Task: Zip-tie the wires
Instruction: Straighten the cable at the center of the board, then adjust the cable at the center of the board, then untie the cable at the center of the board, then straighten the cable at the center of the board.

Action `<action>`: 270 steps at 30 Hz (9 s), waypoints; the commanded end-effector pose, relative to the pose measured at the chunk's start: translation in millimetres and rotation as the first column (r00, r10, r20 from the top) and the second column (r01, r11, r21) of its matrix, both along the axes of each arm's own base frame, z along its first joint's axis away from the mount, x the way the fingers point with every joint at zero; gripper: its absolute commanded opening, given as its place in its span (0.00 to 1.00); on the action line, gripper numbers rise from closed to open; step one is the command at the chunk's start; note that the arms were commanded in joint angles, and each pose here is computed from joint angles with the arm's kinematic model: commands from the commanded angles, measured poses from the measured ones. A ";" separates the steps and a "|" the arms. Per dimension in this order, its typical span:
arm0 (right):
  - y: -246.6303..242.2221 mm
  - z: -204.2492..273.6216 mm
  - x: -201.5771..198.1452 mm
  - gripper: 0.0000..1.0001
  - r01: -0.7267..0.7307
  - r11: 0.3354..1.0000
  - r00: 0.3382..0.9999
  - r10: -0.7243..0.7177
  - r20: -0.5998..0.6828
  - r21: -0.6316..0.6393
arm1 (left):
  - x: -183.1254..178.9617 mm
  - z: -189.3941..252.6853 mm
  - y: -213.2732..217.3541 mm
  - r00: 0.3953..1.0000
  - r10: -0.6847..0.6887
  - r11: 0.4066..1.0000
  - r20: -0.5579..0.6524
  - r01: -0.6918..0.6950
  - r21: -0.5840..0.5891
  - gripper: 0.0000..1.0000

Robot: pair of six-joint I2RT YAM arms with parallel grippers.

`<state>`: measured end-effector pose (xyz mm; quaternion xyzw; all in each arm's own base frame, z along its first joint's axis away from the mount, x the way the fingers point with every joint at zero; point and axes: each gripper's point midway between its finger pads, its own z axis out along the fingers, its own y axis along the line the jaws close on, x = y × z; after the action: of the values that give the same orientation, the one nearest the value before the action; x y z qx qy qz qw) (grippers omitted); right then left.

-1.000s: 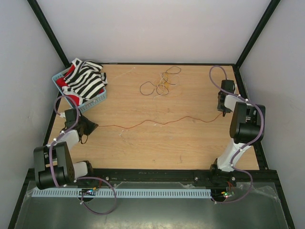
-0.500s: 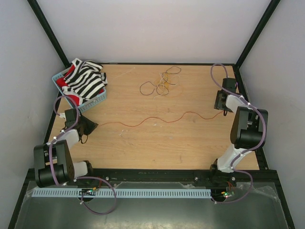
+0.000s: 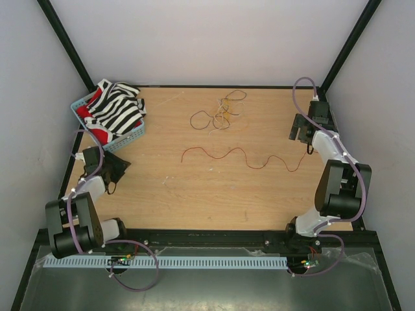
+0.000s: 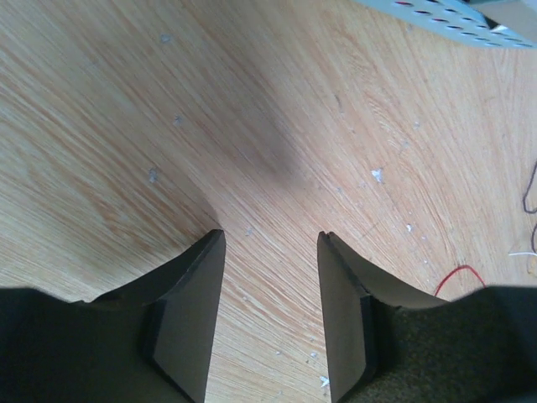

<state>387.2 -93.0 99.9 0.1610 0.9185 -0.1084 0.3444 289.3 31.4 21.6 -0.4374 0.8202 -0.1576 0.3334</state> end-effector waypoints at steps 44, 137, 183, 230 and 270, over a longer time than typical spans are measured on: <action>69.5 17.8 17.6 0.97 -0.229 0.964 0.966 0.209 0.151 0.133 | 64.8 -22.9 -211.4 0.493 -0.752 0.376 -0.438 0.866 0.330 0.17; 211.7 -73.6 148.3 0.73 -0.419 0.876 0.908 0.405 0.106 0.241 | 28.7 235.8 -156.2 0.535 -0.771 0.636 0.345 0.622 0.456 0.85; 281.5 441.8 128.6 0.00 -0.804 0.595 0.216 0.315 0.924 -0.015 | 131.7 313.9 -258.1 0.188 -0.774 0.519 0.605 0.737 0.434 0.99; 228.6 523.3 -18.1 0.00 -0.714 0.698 0.138 0.212 0.967 -0.051 | 279.0 117.1 -409.9 0.328 -0.847 0.527 0.418 0.620 0.581 0.66; 235.1 443.3 -35.0 0.00 -0.758 0.650 0.250 0.365 0.897 -0.052 | 165.2 223.9 -221.5 0.348 -0.833 0.481 0.430 0.839 0.254 0.99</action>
<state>366.9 125.1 529.5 -0.0640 0.6382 0.2537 0.7241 505.3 -168.8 204.3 0.0168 0.8452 -0.3821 0.3734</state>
